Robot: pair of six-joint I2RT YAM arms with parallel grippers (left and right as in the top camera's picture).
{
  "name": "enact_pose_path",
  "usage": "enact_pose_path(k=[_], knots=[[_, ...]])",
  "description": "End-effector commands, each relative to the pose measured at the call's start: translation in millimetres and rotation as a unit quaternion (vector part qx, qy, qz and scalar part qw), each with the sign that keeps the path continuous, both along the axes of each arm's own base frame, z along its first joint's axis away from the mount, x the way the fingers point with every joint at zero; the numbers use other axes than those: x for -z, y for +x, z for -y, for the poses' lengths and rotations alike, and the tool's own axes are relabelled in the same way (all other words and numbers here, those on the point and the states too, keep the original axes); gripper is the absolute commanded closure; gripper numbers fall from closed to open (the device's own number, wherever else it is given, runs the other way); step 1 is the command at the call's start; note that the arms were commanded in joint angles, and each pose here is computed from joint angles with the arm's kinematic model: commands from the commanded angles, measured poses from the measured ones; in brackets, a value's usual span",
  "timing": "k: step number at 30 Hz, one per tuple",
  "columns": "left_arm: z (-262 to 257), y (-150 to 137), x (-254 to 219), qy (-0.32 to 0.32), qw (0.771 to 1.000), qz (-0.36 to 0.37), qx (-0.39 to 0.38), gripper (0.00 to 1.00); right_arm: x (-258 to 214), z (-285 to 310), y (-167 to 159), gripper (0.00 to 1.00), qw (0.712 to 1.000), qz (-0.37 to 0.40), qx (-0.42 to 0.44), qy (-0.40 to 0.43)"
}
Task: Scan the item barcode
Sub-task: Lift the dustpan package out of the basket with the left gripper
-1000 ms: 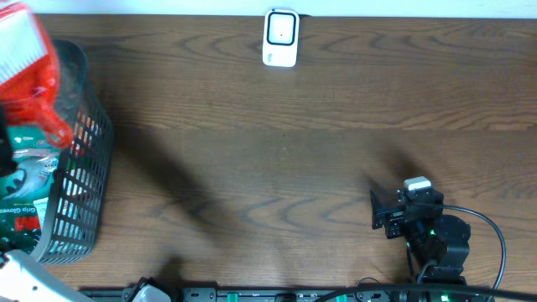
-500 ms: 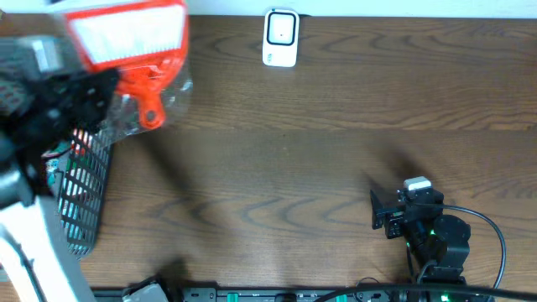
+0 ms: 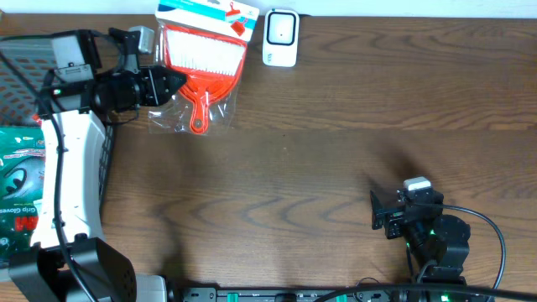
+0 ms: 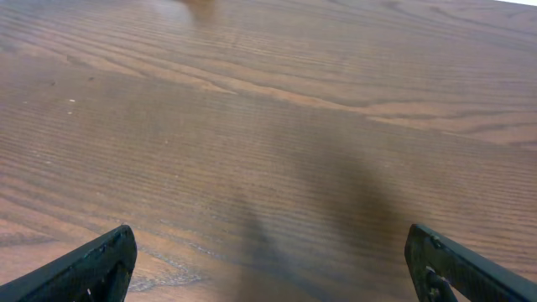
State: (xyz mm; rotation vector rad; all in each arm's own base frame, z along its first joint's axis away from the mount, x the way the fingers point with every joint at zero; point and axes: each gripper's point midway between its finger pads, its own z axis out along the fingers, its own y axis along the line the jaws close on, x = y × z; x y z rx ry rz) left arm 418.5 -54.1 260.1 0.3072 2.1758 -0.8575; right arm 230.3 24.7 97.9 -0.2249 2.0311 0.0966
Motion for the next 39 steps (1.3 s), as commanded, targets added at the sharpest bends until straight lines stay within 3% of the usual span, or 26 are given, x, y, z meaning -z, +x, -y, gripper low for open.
enact_pose_path(k=[1,7,15,26,39], knots=[[5.2,-4.9,-12.5,0.009,0.999,0.028,0.014,0.93,-0.6,0.0,0.2,0.01,1.0,0.001,0.001,0.003],[-5.4,-11.8,-15.1,0.064,0.997,0.024,-0.029,0.92,-0.7,0.3,0.3,0.01,1.0,0.001,0.002,0.003],[-0.2,-32.6,-17.7,0.235,0.968,0.035,-0.081,0.93,-0.9,1.2,0.5,0.01,1.0,0.001,0.004,0.002],[18.3,-38.8,-10.1,0.446,0.882,0.056,-0.142,0.93,-2.3,1.2,1.2,0.01,1.0,0.005,0.004,0.002],[51.3,-55.8,-21.5,0.545,0.816,0.112,-0.156,0.92,-2.5,1.2,1.4,0.01,1.0,0.005,0.004,0.002]])
